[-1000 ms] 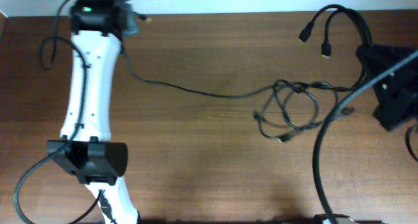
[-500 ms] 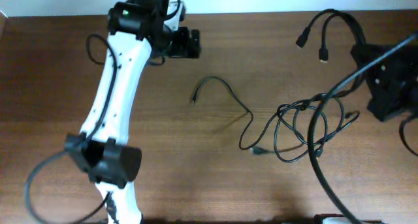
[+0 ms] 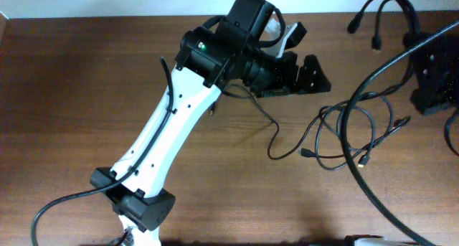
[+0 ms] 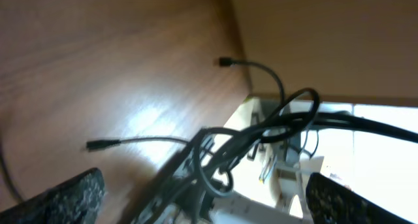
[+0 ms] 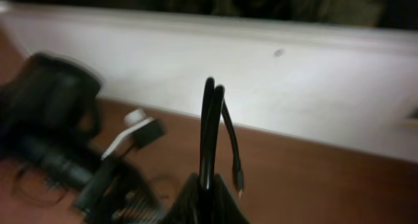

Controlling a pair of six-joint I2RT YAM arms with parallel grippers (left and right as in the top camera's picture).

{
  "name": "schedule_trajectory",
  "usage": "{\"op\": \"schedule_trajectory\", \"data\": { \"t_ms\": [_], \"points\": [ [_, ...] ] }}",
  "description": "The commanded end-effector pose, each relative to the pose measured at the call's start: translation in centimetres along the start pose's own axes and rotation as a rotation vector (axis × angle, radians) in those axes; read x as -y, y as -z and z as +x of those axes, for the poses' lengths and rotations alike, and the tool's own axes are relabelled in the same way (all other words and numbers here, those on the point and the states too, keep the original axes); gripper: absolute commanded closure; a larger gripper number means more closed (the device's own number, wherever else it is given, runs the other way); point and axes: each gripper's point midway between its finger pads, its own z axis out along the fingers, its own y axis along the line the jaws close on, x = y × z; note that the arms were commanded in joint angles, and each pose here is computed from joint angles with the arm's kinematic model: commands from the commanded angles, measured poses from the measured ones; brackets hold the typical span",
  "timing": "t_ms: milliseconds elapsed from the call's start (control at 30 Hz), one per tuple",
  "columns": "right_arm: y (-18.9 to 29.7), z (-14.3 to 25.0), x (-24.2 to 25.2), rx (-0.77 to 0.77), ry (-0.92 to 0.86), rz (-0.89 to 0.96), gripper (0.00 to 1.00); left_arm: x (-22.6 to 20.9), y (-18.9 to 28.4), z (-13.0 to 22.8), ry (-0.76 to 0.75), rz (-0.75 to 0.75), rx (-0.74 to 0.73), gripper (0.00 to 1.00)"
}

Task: Untangle cables

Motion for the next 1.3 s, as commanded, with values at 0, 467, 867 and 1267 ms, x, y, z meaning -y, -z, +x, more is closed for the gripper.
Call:
{"op": "schedule_trajectory", "data": {
  "t_ms": [0, 467, 867, 1267],
  "points": [
    [0.0, -1.8, 2.0, 0.068, 0.027, 0.112, 0.96, 3.2, -0.3, -0.3, 0.045, 0.139, -0.015, 0.01],
    [2.3, -8.0, -5.1, 0.331, 0.059, -0.298, 0.96, 4.0, -0.8, -0.7, 0.000, 0.146, 0.009, 0.21],
    [-0.8, -4.0, 2.9, 0.143, 0.086, 0.122, 0.96, -3.8, 10.9, -1.7, 0.034, -0.026, 0.163, 1.00],
    [-9.4, 4.1, 20.4, -0.169, -0.216, 0.493, 0.96, -5.2, 35.5, 8.4, 0.126, -0.461, 0.837, 0.94]
  ]
}}
